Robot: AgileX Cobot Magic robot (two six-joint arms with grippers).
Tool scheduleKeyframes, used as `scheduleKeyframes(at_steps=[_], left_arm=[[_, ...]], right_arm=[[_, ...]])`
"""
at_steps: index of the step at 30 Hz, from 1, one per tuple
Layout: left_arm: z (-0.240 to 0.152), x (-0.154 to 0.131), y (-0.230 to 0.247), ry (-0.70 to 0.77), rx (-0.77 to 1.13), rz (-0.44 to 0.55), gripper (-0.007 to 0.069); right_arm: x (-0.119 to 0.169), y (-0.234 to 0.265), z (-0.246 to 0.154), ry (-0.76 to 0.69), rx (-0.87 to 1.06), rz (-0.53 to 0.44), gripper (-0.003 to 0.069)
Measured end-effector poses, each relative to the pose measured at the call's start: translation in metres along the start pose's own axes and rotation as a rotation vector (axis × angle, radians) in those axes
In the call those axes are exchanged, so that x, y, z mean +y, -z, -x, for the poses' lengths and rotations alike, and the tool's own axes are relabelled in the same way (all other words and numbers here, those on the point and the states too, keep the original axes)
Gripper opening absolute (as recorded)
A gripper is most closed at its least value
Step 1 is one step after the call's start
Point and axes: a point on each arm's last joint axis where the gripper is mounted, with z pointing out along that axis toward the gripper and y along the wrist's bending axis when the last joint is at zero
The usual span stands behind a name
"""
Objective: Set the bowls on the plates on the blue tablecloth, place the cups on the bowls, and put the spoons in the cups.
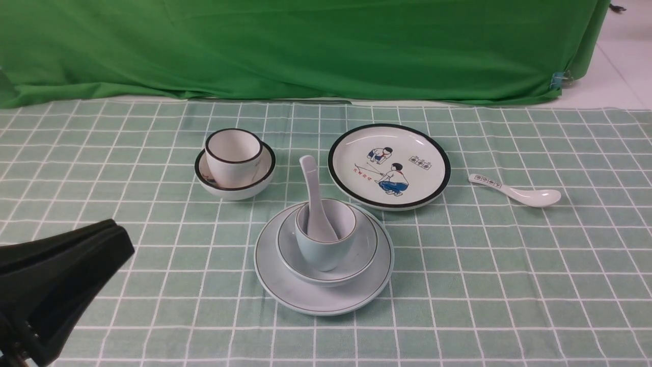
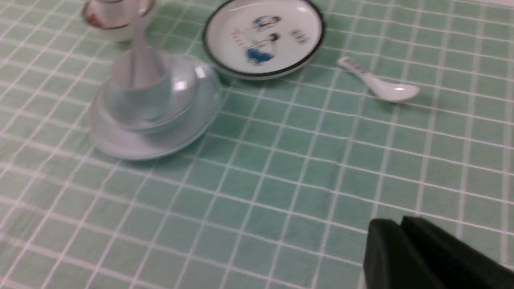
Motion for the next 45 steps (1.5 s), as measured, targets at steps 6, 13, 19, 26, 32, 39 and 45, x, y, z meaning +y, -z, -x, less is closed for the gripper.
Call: scheduleKeyframes(at_steps=[6,13,19,26,32,39,45], left_arm=[[0.000,0.000,0.000,-0.001,0.000,0.000,0.0011],[0.000,0.000,0.000,-0.001,0.000,0.000,0.0013],[0.000,0.000,0.000,-0.001,0.000,0.000,0.0013],[0.000,0.000,0.000,-0.001,0.000,0.000,0.0013],[0.000,0.000,0.000,-0.001,0.000,0.000,0.0013],[0.000,0.000,0.000,-0.005,0.000,0.000,0.0013],[0.000,0.000,0.000,-0.009,0.000,0.000,0.0013]], right_arm=[[-0.009,-0.009,-0.024,0.067,-0.222,-0.190,0.0017],[-0.012,-0.078,-0.113,0.079,-0.232,-0.254,0.0016],[-0.012,-0.109,-0.159,0.081,-0.217,-0.251,0.0016],[-0.012,-0.116,-0.168,0.057,-0.236,-0.242,0.0016],[-0.012,-0.116,-0.167,0.053,-0.243,-0.241,0.0016],[-0.009,-0.116,-0.166,0.153,-0.248,-0.219,0.0017],[-0.006,-0.116,-0.166,0.204,-0.248,-0.193,0.0017]])
